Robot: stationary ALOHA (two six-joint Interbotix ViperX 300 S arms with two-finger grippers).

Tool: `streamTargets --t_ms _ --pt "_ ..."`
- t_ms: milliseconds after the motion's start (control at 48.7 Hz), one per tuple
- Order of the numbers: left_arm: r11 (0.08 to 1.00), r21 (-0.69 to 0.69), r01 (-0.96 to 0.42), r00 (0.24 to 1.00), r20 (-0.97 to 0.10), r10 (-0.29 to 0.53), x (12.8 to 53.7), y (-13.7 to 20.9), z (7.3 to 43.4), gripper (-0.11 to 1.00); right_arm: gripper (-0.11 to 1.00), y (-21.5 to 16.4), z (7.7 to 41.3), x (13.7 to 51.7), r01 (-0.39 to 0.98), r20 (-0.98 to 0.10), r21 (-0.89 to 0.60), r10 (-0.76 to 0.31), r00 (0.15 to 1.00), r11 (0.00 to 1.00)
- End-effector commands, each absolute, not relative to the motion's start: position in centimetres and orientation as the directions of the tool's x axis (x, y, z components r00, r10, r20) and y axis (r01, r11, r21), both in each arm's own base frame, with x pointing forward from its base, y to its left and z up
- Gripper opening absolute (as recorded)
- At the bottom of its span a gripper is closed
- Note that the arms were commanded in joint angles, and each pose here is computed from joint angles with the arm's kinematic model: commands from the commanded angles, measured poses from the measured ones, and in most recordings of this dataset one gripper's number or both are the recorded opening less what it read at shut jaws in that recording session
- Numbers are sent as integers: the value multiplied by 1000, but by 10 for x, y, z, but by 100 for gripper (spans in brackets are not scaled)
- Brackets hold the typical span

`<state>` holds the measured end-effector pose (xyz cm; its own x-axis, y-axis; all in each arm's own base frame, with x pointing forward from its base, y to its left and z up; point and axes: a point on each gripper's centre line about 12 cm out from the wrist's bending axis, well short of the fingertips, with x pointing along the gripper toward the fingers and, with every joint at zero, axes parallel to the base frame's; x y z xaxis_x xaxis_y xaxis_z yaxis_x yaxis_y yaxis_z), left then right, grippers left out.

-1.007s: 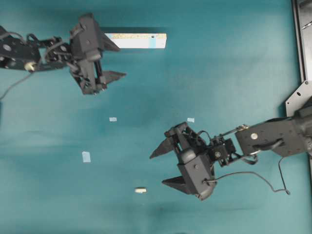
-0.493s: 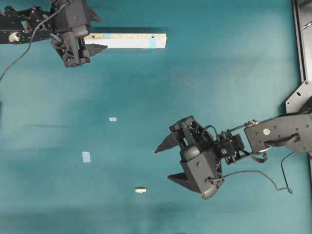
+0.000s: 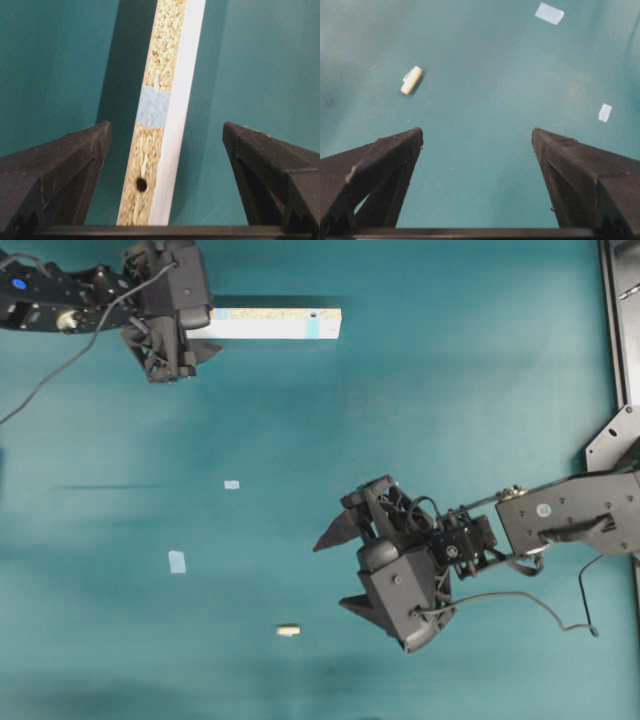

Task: Move the wooden board into place and insert the rod into its hole.
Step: 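Lower the left gripper over the white board's end and close on it, then drag the white board with the left gripper toward the table center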

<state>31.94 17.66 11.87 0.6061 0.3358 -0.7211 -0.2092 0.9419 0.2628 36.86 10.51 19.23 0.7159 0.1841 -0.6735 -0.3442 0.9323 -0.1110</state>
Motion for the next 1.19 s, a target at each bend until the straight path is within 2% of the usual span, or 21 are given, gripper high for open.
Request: streamTargets --t_ms 0,329,617,699,904,1171 --pt "934 281 -221 631 -690 356 329 185 125 90 100 107 213 372 -340 -639 -114 193 745 934" --pt "939 271 -212 606 -717 344 341 192 101 90 100 107 216 374 -337 -652 -114 185 735 935" --pt "939 271 -212 606 -717 344 344 194 99 90 100 107 219 374 -334 -664 -113 179 726 936" --pt "940 271 -207 601 -723 341 342 192 96 77 100 107 221 374 -329 -664 -108 178 727 938" --pt "935 282 -217 618 -702 355 338 190 94 23 100 105 231 370 -319 -667 -103 172 725 942" --pt "928 293 -231 651 -663 371 341 191 112 22 100 100 246 360 -312 -667 -108 164 726 944"
